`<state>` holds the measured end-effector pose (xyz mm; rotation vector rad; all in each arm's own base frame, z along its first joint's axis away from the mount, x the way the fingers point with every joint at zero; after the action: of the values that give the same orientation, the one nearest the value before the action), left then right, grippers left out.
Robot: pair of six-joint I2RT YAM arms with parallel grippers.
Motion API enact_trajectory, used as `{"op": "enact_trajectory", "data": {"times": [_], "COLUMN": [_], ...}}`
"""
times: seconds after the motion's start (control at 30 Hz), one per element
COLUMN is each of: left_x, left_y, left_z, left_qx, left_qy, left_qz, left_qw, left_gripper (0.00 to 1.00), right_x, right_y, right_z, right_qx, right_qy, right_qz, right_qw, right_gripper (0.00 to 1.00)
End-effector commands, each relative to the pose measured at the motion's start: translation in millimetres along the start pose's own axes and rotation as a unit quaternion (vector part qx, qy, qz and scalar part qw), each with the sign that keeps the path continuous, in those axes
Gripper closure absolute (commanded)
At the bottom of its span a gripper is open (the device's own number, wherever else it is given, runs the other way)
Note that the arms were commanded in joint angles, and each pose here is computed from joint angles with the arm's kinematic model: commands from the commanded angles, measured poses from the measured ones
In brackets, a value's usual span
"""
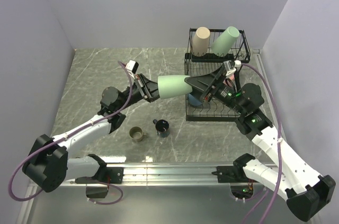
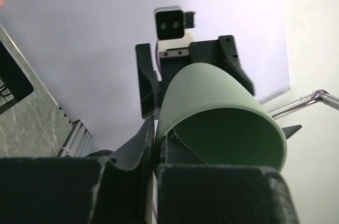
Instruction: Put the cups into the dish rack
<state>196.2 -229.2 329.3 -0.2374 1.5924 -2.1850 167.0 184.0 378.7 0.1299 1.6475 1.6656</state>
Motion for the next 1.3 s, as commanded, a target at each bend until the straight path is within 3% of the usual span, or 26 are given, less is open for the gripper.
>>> {"op": "enact_trajectory", "data": {"times": [0.0, 0.2, 0.43, 0.53, 0.67, 0.77, 0.8, 0.83, 0.9, 1.0, 1.13, 1.23, 1.27], "left_x": [1, 3, 11, 16, 20, 20, 20, 21, 20, 21, 24, 25, 26], "left_y": [-7, -3, 1, 1, 7, 10, 16, 11, 21, 27, 32, 36, 37], "left_z": [9, 19, 29, 35, 36, 32, 28, 24, 15, 0, -20, -35, -38], "left_qx": [0.015, -0.019, -0.053, -0.062, -0.08, -0.095, -0.116, -0.118, -0.156, -0.181, -0.217, -0.251, -0.257], "left_qy": [-0.01, -0.035, -0.065, -0.068, -0.06, -0.066, -0.068, -0.075, -0.087, -0.102, -0.118, -0.125, -0.127], "left_qz": [0.026, 0.043, 0.049, 0.058, 0.053, 0.055, 0.052, 0.057, 0.065, 0.072, 0.071, 0.079, 0.08], "left_qw": [0.999, 0.998, 0.995, 0.994, 0.994, 0.992, 0.989, 0.989, 0.982, 0.976, 0.966, 0.957, 0.955], "left_gripper": [1.0, 1.0, 1.0, 1.0, 1.0, 0.81, 0.66, 0.57, 0.34, 0.17, 0.1, 0.1, 0.1], "right_x": [-9, -8, -4, -3, -5, -5, -6, -9, -10, -19, -37, -52, -55], "right_y": [29, 30, 25, 25, 24, 24, 23, 25, 23, 21, 19, 11, -5], "right_z": [2, 5, 7, 7, 5, 1, -1, -2, -9, -21, -38, -56, -64], "right_qx": [-0.045, -0.043, -0.031, -0.029, -0.014, -0.002, 0.004, 0.006, 0.027, 0.064, 0.11, 0.189, 0.262], "right_qy": [-0.014, -0.009, -0.002, -0.003, -0.012, -0.014, -0.017, -0.021, -0.025, -0.048, -0.07, -0.09, -0.093], "right_qz": [-0.024, -0.027, -0.025, -0.026, -0.034, -0.044, -0.053, -0.059, -0.074, -0.102, -0.137, -0.177, -0.173], "right_qw": [0.999, 0.999, 0.999, 0.999, 0.999, 0.999, 0.998, 0.998, 0.997, 0.992, 0.982, 0.962, 0.945], "right_gripper": [0.06, 0.17, 0.24, 0.34, 0.63, 0.79, 0.83, 0.86, 1.0, 1.0, 1.0, 1.0, 1.0]}}
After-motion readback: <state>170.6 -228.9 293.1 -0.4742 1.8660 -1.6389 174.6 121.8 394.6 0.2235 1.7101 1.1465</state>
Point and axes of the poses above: each gripper's point midway between its finger pads, its own z axis out along the fingers, its own y axis along the line the jaws close on, x = y × z, the point moved 8 cm from there along -z, back along the fingers, and after that the axes turned 11 degrees about -z, right-handed, at the moved point
